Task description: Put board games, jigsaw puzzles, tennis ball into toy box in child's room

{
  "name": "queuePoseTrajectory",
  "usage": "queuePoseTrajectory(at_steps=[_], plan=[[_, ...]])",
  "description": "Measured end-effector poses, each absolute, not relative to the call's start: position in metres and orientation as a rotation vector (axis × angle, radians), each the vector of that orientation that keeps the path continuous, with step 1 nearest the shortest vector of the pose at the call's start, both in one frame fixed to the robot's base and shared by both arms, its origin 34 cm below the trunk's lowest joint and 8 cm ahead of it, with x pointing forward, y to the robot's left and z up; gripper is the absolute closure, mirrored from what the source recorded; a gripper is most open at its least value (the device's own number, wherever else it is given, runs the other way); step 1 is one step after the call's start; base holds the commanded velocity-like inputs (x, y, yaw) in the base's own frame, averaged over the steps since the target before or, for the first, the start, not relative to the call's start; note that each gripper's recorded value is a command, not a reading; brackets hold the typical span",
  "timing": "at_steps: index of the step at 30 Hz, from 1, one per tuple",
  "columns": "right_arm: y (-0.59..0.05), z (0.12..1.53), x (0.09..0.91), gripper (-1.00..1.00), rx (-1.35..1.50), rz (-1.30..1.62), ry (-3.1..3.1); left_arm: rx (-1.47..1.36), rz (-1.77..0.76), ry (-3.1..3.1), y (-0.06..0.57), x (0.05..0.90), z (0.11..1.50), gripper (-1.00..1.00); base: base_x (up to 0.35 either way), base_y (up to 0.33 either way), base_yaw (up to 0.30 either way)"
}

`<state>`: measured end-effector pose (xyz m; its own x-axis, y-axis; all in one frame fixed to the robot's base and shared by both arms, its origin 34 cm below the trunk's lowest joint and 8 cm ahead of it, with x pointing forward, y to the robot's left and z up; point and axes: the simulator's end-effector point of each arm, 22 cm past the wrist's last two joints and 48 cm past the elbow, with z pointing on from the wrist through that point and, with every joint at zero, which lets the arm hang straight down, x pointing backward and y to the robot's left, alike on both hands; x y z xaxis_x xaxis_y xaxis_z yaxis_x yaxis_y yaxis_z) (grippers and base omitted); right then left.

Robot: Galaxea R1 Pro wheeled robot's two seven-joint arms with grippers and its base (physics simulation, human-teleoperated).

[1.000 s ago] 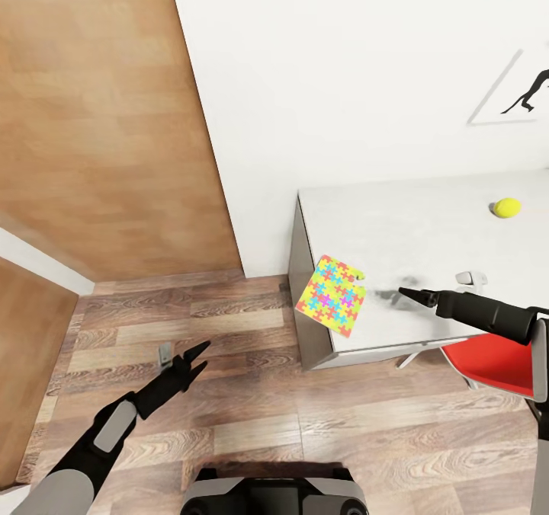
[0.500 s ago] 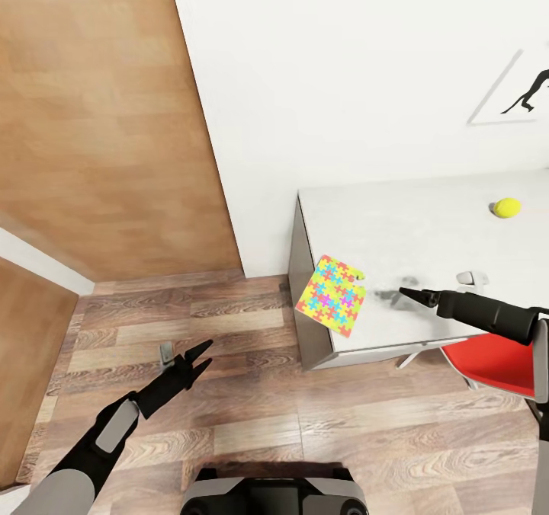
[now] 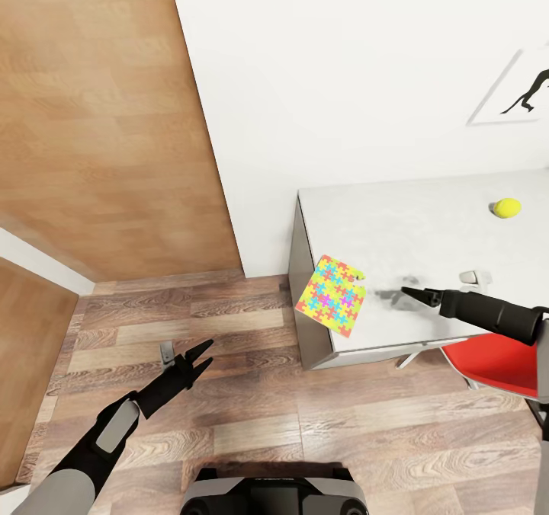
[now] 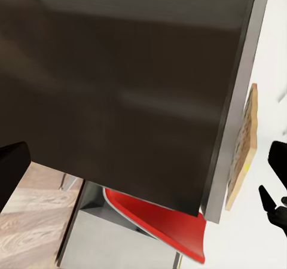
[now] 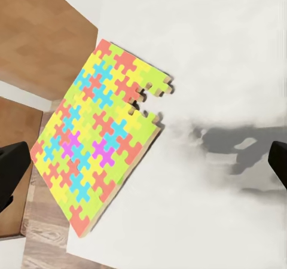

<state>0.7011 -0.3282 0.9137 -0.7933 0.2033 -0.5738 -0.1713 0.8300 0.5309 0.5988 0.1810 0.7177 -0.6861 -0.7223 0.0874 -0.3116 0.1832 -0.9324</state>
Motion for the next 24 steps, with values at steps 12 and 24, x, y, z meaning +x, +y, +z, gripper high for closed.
queuePoseTrajectory(at_steps=[12,24], plan=[[-0.338,0.917,0.702,-1.00,0.051,0.750,2.354,-0.964,-1.514,2.092,0.179,0.600,0.719,-1.00,0.000,0.000,-0.125],[-0.341,0.918,0.702,-1.00,0.058,0.746,2.350,-0.944,-1.526,2.103,0.173,0.598,0.720,-1.00,0.000,0.000,-0.084]])
